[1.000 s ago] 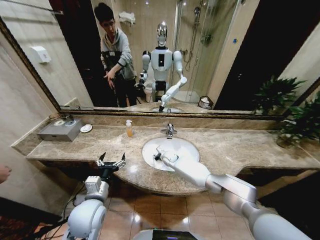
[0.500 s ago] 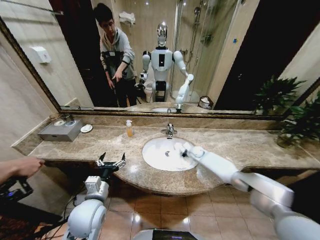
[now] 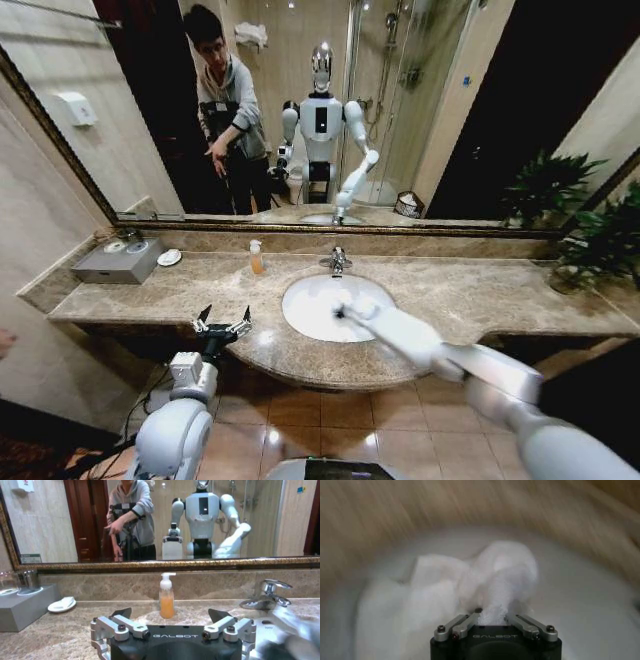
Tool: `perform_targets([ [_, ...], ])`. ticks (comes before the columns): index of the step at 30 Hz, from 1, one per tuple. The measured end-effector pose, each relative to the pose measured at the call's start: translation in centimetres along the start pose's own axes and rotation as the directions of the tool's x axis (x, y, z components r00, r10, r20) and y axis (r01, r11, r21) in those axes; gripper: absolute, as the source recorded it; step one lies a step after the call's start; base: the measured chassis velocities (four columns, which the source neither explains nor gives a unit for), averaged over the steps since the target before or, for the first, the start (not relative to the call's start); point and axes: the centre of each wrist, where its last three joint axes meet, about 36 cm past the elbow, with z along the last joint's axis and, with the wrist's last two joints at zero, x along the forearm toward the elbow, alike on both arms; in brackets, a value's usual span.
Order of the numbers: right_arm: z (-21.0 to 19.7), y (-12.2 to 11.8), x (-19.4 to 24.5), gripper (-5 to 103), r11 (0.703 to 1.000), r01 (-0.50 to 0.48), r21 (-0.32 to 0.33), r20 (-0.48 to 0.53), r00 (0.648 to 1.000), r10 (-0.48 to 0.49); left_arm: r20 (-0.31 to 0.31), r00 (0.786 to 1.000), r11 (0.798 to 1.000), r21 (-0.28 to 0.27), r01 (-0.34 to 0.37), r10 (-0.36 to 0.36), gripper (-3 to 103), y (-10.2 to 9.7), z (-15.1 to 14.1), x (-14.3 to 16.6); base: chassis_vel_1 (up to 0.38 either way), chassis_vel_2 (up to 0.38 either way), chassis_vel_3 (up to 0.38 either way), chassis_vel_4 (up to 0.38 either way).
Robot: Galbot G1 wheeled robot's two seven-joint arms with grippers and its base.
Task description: Pick up the towel from the sink counter and wipe the mirror surface.
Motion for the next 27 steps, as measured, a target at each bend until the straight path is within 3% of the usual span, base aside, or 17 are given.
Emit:
perform_targets([
  [2,-2.7,1.1,-0.4,9,1.000,0.015,-0.019,0.050,0.999,-0.014,0.000,1.000,1.000,0.000,0.000,0.000,100,0.0,0.0,0.0,0.000,0.000,0.000,0.000],
  [7,-3.4,0.7,-0.7,9,1.000,0.001,-0.027,0.052,0.999,0.000,0.000,1.000,1.000,0.000,0.000,0.000,100,0.0,0.0,0.0,0.000,0.000,0.000,0.000],
  [10,1.3,-4.1,0.3,9,0.997,-0.082,-0.005,-0.016,0.996,0.082,0.000,1.000,1.000,0.000,0.000,0.000,100,0.0,0.0,0.0,0.015,0.023,0.034,0.020],
  [11,1.3,-4.1,0.3,9,0.997,-0.082,-0.005,-0.016,0.996,0.082,0.000,1.000,1.000,0.000,0.000,0.000,100,0.0,0.0,0.0,0.025,0.034,0.051,0.014],
  [14,8.7,-10.9,2.8,9,0.983,-0.185,0.019,-0.109,0.977,0.186,0.000,1.000,1.000,0.000,0.000,0.000,100,0.0,0.0,0.0,0.000,0.000,0.000,0.000],
  [16,10.0,-12.1,3.4,9,0.979,-0.202,0.025,-0.121,0.972,0.204,0.000,1.000,1.000,0.000,0.000,0.000,100,0.0,0.0,0.0,0.000,0.000,0.000,0.000],
  [17,12.5,-14.3,4.8,9,0.972,-0.232,0.031,-0.142,0.962,0.234,0.000,1.000,1.000,0.000,0.000,0.000,100,0.0,0.0,0.0,0.000,0.000,0.000,0.000],
  [22,14.7,-17.2,7.4,9,0.963,-0.263,0.053,-0.163,0.950,0.268,0.000,1.000,1.000,0.000,0.000,0.000,100,0.0,0.0,0.0,0.014,0.004,0.005,0.008],
  [25,14.9,-17.1,7.8,9,0.965,-0.258,0.054,-0.171,0.949,0.264,0.000,1.000,1.000,0.000,0.000,0.000,100,0.0,0.0,0.0,0.047,0.015,0.006,0.028],
  [27,14.9,-15.7,7.4,9,0.971,-0.233,0.059,-0.173,0.955,0.240,0.000,1.000,1.000,0.000,0.000,0.000,100,0.0,0.0,0.0,0.000,0.000,0.000,0.000],
])
